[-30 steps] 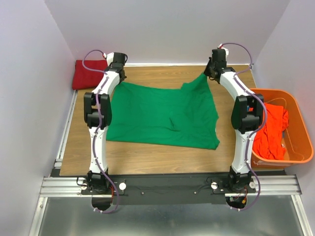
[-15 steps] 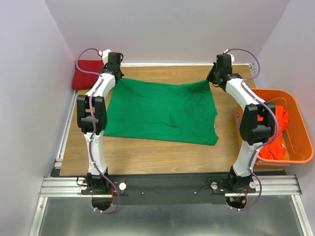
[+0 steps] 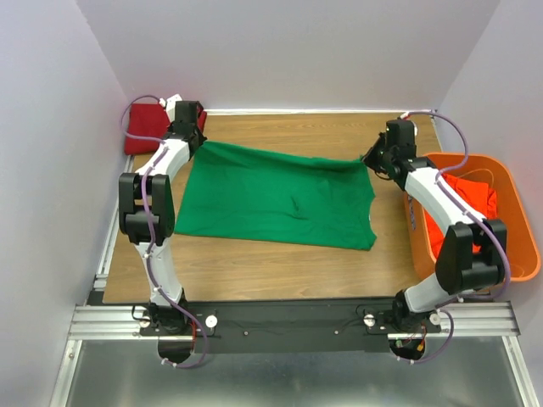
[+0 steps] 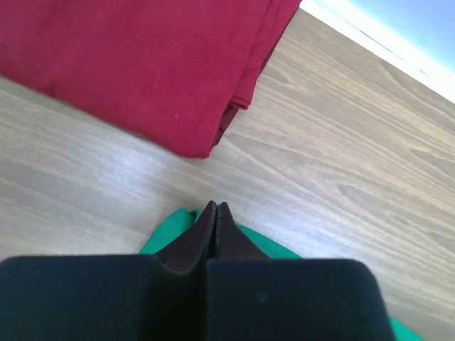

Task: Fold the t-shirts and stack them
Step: Grap the side of the flattened tshirt furthest away from the robot with both arms, then fold the other side of the tshirt into a rectangle

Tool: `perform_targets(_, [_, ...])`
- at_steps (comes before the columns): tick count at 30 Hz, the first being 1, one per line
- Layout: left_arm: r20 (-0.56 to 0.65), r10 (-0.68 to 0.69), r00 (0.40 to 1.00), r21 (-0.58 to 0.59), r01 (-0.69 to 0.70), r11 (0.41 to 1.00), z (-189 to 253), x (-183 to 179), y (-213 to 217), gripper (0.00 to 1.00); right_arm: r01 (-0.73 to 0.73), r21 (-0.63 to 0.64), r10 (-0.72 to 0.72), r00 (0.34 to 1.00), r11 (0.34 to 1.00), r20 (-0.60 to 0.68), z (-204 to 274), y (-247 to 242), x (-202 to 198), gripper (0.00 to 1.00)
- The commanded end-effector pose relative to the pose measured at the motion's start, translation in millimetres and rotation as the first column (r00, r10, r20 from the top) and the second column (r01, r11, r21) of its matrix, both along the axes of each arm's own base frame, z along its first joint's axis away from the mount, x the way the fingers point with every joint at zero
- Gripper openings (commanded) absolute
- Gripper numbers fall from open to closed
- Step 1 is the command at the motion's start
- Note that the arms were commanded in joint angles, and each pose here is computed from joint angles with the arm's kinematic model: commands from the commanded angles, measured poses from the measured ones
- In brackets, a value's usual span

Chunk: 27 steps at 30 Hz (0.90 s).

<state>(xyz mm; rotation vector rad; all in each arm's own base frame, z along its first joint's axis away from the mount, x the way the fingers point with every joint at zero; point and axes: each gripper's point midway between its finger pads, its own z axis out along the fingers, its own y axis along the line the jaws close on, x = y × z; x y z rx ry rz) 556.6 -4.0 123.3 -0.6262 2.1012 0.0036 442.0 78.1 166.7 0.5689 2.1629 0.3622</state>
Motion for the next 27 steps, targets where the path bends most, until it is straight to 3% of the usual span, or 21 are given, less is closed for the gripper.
perform_targets(1, [0.097,0.011,0.995,-0.026,-0.008,1.0,34,-3,3,0.0,-0.011,0.044,0.011,1.0,0.999,-0.007,-2,4,-22,0.04])
perform_targets(27, [0.047,0.076,0.996,-0.099,-0.071,0.993,-7,-62,8,0.0,-0.025,0.096,0.032,0.997,0.995,-0.069,-39,2,-107,0.04])
